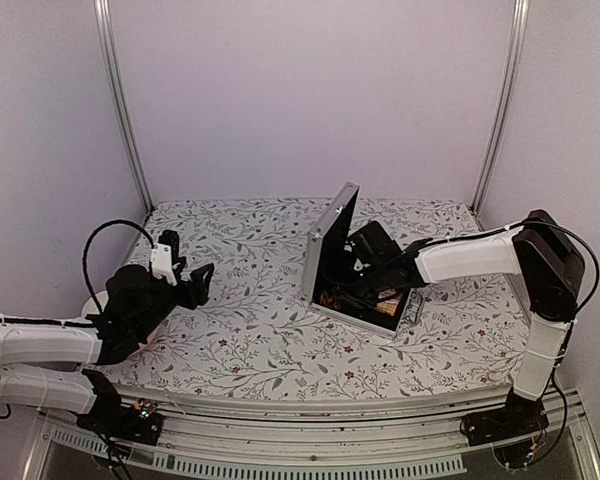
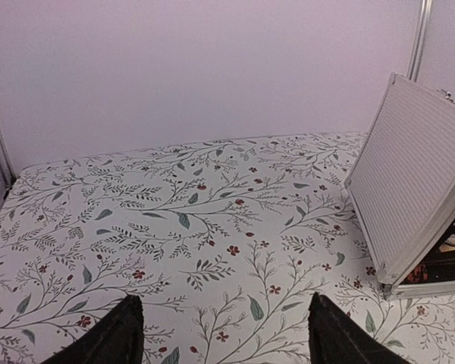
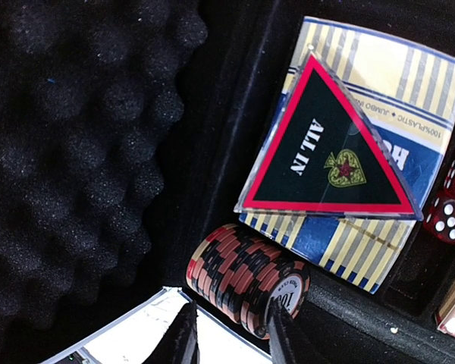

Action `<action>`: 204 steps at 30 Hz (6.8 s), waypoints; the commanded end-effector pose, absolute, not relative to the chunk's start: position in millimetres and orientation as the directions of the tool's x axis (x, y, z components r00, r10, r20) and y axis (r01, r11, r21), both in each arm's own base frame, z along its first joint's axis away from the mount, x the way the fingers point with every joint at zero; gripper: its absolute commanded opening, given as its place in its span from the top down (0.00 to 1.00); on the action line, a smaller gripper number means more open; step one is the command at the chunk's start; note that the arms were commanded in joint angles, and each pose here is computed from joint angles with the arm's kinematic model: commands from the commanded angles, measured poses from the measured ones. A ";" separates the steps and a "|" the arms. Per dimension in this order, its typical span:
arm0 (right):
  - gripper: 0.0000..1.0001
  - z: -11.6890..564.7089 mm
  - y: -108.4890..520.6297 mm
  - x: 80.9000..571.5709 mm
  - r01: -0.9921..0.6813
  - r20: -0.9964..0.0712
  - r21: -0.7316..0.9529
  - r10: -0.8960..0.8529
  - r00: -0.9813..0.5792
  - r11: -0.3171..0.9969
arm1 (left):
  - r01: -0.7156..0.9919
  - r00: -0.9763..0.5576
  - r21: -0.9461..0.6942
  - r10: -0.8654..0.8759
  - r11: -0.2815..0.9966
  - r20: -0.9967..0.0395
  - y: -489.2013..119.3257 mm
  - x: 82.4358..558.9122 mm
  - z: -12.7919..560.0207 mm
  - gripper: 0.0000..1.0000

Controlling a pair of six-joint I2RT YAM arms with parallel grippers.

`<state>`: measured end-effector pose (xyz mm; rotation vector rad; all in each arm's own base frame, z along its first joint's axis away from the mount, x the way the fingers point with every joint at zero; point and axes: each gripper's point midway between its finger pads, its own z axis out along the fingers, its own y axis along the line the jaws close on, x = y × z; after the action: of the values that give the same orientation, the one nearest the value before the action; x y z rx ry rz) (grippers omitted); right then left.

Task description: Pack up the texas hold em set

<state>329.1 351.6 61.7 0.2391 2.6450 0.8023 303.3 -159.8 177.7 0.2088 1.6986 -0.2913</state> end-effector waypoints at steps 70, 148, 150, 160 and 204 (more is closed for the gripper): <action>0.30 73.7 293.2 270.1 -0.297 -0.405 0.461 -0.100 -0.909 0.836 | 0.286 -0.133 -0.033 0.006 0.958 -0.991 -158.7 309.5 183.1 0.24; 0.11 167.9 166.8 295.2 -0.372 -0.622 0.698 0.262 -0.738 0.612 | 0.723 -0.686 -0.647 0.141 0.241 -0.714 -422.8 288.3 219.6 0.28; 0.11 171.5 166.1 294.6 -0.379 -0.628 0.698 0.264 -0.732 0.608 | 0.728 -0.685 -0.647 0.206 0.224 -0.699 -430.2 268.5 203.9 0.28; 0.17 163.7 169.9 280.5 -0.345 -0.562 0.739 0.248 -0.789 0.579 | 0.722 -0.676 -0.663 0.407 0.199 -0.614 -440.9 191.9 131.7 0.39; 0.33 53.6 267.6 227.2 -0.263 -0.328 0.757 0.000 -0.945 0.598 | 0.742 -0.626 -0.295 0.467 0.601 -0.624 -420.1 207.1 37.7 0.74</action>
<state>221.7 263.0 55.7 -0.2038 2.5272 1.3206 221.4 -445.3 78.6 0.9109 2.2171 -0.8552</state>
